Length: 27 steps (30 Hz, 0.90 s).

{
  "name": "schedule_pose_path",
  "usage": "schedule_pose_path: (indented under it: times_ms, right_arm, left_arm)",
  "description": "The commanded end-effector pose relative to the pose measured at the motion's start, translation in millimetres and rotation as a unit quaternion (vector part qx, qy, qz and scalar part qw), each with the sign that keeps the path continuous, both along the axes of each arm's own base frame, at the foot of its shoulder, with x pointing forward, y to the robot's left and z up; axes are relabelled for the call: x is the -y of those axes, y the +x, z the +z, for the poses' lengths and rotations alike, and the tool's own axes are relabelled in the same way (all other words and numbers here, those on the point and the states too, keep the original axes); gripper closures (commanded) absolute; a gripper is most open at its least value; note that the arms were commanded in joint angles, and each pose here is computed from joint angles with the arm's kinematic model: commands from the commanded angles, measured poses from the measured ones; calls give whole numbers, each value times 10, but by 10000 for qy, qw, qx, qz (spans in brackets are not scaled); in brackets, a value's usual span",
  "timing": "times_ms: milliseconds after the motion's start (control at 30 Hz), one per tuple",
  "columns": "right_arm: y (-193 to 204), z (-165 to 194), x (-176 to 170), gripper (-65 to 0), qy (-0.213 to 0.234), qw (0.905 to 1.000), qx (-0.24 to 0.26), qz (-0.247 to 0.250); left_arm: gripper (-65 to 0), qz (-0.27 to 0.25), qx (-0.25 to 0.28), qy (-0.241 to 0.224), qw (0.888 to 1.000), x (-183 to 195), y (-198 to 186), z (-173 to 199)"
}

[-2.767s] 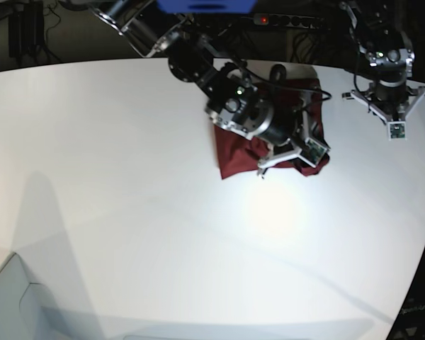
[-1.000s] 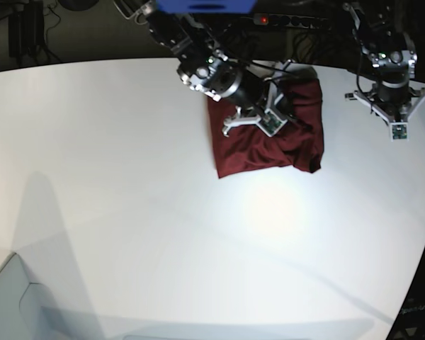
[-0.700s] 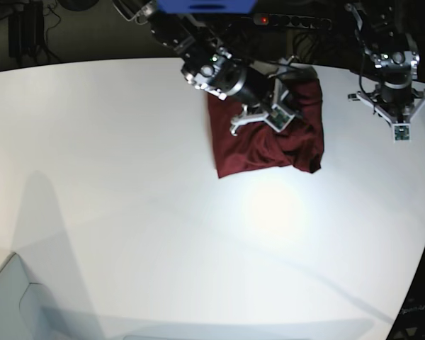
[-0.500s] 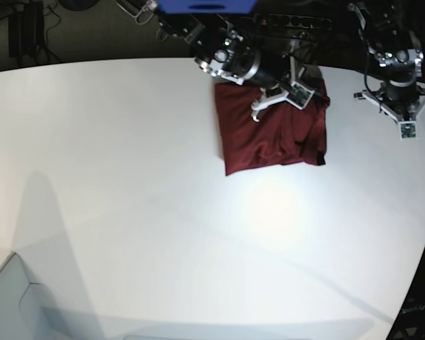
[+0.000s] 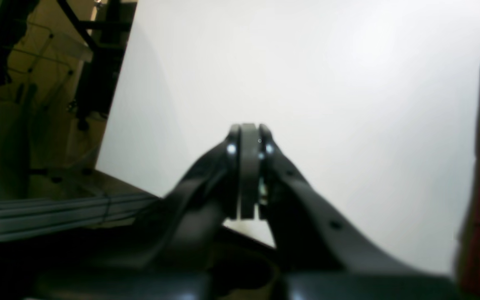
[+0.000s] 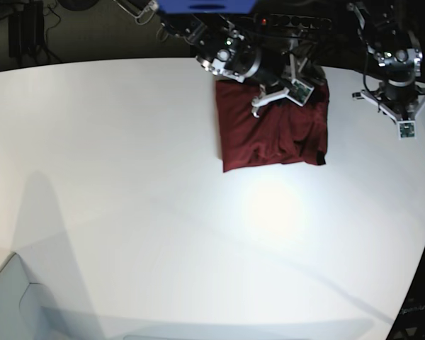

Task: Layout the t-shirt on the table in an organized manner, then fold the t-shirt properly
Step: 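Press the folded bundle flat with the right gripper and release, then move both grippers to opposite sides of the folded bundle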

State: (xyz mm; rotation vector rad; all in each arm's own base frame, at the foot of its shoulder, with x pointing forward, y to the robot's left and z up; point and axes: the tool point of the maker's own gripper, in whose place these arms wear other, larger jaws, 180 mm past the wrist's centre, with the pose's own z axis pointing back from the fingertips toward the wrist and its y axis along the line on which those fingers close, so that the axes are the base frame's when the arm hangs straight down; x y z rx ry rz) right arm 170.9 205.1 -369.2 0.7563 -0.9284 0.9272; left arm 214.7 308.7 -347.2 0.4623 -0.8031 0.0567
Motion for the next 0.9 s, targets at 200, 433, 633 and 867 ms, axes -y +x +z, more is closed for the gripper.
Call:
schedule_pose_path:
  times_ms: [200,433,633,867]
  right_arm:
    - [30,467,88,-280,531,9975,463,-67]
    - [39,361,123,-280,390,9983,434,-35]
    - [285,292,35,-280,231,9982,560,-7]
    - [347,159,-193,-281,132,9992,364,64]
  left_arm:
    - [-5,-359,1037,-874,9901,30,68,388]
    - [-5,-236,1289,-1003,9863,-84,25,479]
    - [-5,-303,1112,-682,9910,-224,-3,518]
    - [-5,-48,1133,-538,9921,-405,-115,573]
